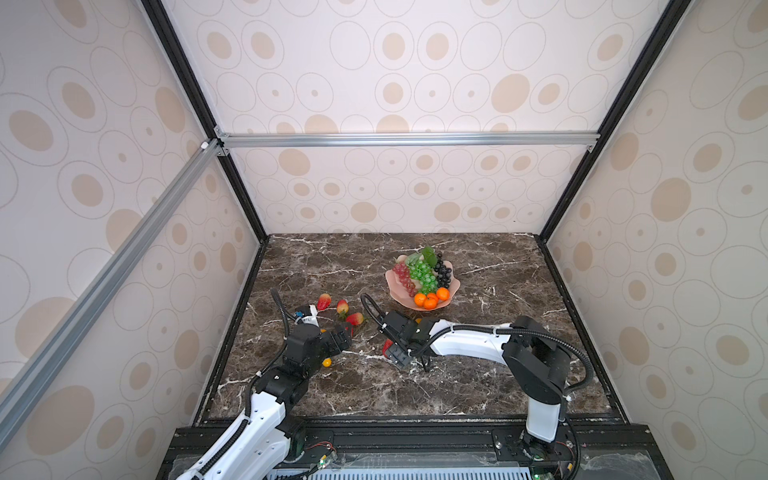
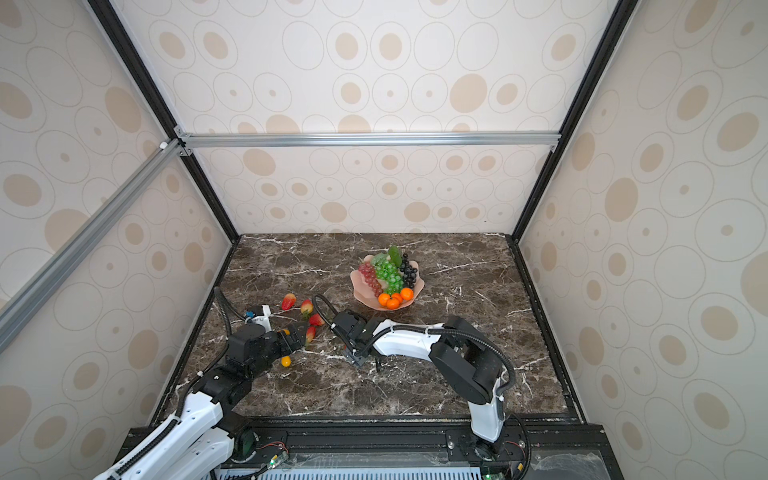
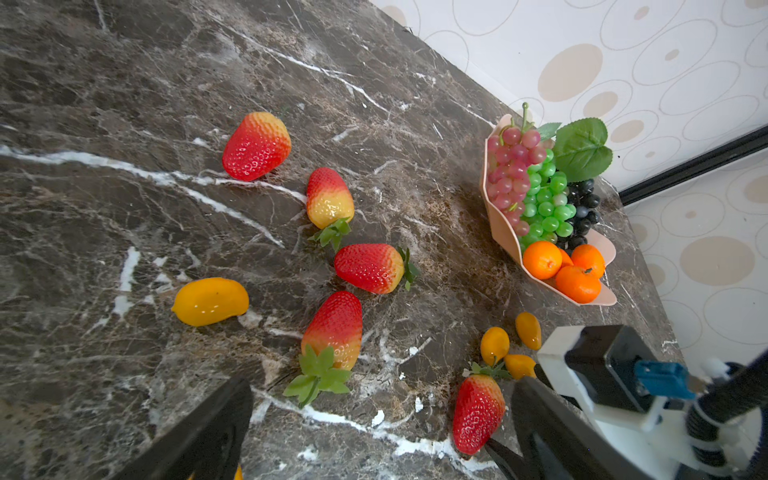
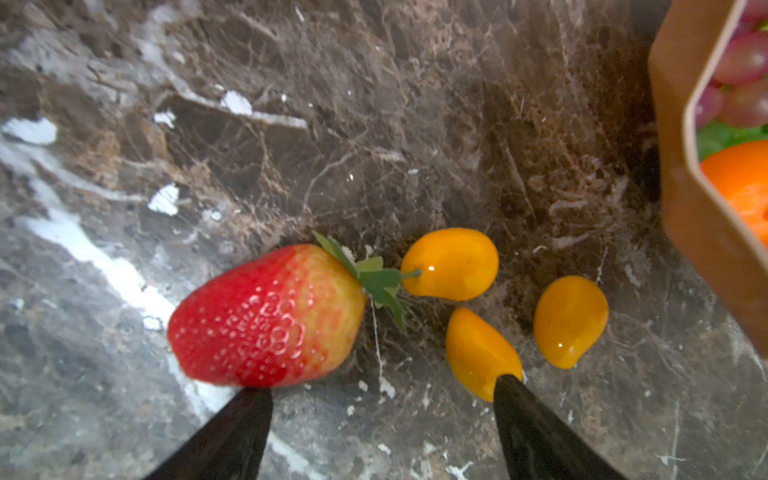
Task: Place and organize the fake fruits in the fruit bowl
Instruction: 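Lower the right gripper over the red strawberry, then close the right gripper on the strawberry's leafy top and lift it, then carry the strawberry with the right gripper over the pink bowl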
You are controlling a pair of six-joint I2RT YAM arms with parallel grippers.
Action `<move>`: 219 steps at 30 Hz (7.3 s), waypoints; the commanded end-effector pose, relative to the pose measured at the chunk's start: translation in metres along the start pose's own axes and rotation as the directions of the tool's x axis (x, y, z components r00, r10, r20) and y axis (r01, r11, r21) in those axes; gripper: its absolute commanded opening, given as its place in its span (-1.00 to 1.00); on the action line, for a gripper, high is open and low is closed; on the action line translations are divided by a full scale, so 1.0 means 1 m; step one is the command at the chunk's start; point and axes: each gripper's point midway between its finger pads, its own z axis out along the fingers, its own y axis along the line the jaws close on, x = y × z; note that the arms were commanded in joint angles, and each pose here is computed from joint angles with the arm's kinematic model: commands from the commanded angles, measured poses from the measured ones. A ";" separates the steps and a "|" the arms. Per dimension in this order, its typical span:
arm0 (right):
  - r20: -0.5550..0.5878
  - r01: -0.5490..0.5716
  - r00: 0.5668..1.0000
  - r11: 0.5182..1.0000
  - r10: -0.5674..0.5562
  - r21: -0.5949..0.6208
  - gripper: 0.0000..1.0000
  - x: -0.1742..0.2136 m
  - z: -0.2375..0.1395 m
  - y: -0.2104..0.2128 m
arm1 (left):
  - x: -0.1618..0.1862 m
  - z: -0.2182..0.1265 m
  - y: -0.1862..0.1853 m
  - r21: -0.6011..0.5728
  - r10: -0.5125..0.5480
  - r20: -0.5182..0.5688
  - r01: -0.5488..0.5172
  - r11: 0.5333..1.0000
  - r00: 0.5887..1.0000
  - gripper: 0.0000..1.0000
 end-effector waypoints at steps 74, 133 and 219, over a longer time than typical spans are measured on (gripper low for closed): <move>-0.020 -0.137 0.989 0.837 0.148 -0.529 0.02 0.001 0.010 0.010 | 0.044 0.003 -0.102 0.358 0.221 -0.091 -0.176 0.917 0.971 0.97; -0.041 -0.135 0.990 0.800 0.137 -0.585 -0.86 0.000 0.006 0.020 | 0.037 0.004 -0.108 0.375 0.198 -0.058 -0.163 0.913 0.978 0.96; 0.013 -0.300 0.945 0.882 0.327 -0.364 -1.00 -0.080 0.030 -0.117 | -0.044 0.036 -0.130 0.211 0.300 0.076 -0.310 0.927 0.951 0.96</move>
